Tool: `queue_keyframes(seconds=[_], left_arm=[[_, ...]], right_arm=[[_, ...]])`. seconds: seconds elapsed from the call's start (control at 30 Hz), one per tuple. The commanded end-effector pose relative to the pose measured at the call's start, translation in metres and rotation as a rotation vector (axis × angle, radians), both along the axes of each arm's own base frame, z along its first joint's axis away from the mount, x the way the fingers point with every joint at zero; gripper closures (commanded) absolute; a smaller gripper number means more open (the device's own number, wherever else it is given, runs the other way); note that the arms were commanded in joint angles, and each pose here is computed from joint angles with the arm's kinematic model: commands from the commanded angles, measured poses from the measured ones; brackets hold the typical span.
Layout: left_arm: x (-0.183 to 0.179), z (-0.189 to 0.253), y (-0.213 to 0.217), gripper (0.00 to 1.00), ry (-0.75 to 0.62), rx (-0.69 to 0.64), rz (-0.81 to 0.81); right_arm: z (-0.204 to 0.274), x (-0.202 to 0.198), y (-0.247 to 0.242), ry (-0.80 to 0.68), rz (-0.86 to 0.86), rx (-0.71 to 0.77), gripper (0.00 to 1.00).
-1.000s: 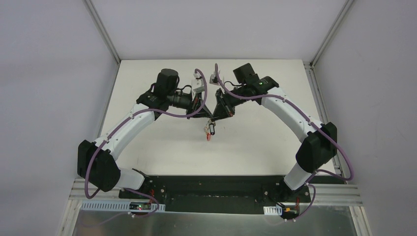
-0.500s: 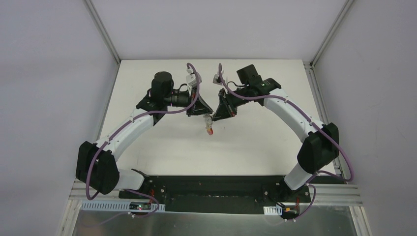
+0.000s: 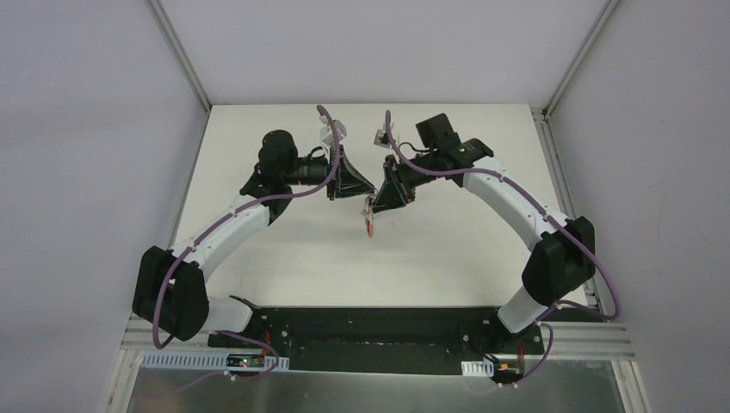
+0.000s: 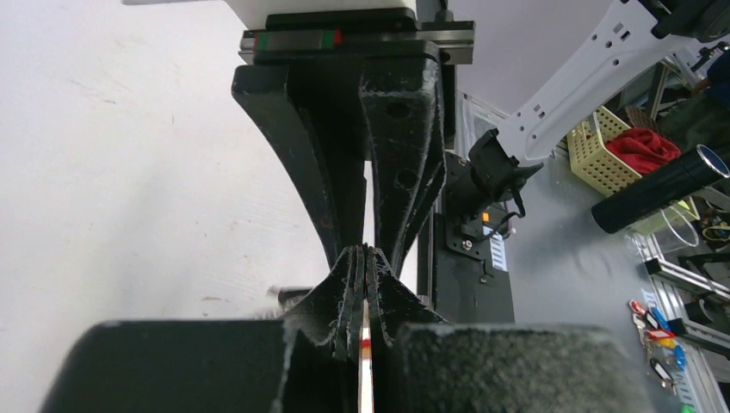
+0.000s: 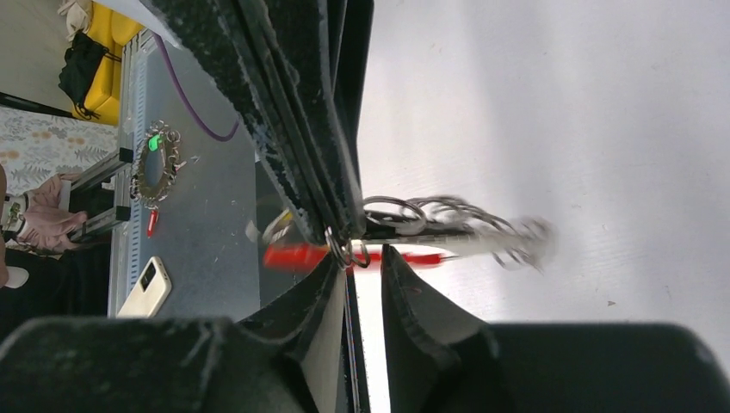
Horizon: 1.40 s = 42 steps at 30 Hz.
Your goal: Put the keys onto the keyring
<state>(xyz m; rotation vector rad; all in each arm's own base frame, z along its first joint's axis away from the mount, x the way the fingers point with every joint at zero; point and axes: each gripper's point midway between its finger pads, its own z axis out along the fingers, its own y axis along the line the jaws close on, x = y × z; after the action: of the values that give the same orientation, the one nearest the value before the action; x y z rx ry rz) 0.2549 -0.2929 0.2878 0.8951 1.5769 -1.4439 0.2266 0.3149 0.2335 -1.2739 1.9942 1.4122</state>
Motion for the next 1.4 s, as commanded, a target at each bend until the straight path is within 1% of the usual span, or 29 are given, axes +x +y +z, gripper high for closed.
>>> queue_keyframes(seconds=[0.0, 0.07, 0.23, 0.77, 1.23, 1.37], left_arm=[[-0.005, 0.025, 0.002, 1.0, -0.103, -0.062, -0.025], [-0.006, 0.024, 0.002, 1.0, -0.104, -0.061, -0.032], [-0.006, 0.02, 0.001, 1.0, -0.093, -0.061, -0.04], [-0.008, 0.016, 0.0, 1.0, -0.056, -0.078, -0.051], [-0.008, 0.017, 0.0, 1.0, -0.046, -0.08, -0.046], [-0.008, 0.017, 0.0, 1.0, -0.047, -0.081, -0.045]], right_arm=[[0.038, -0.002, -0.008, -0.089, 0.001, 0.077, 0.74], [0.045, 0.001, -0.011, -0.109, -0.011, 0.089, 0.72], [0.056, 0.004, -0.014, -0.131, -0.022, 0.104, 0.72], [0.061, 0.009, -0.009, -0.127, -0.031, 0.116, 0.71], [0.055, 0.005, 0.0, -0.109, -0.009, 0.111, 0.76], [0.053, 0.004, 0.002, -0.099, -0.003, 0.109, 0.8]])
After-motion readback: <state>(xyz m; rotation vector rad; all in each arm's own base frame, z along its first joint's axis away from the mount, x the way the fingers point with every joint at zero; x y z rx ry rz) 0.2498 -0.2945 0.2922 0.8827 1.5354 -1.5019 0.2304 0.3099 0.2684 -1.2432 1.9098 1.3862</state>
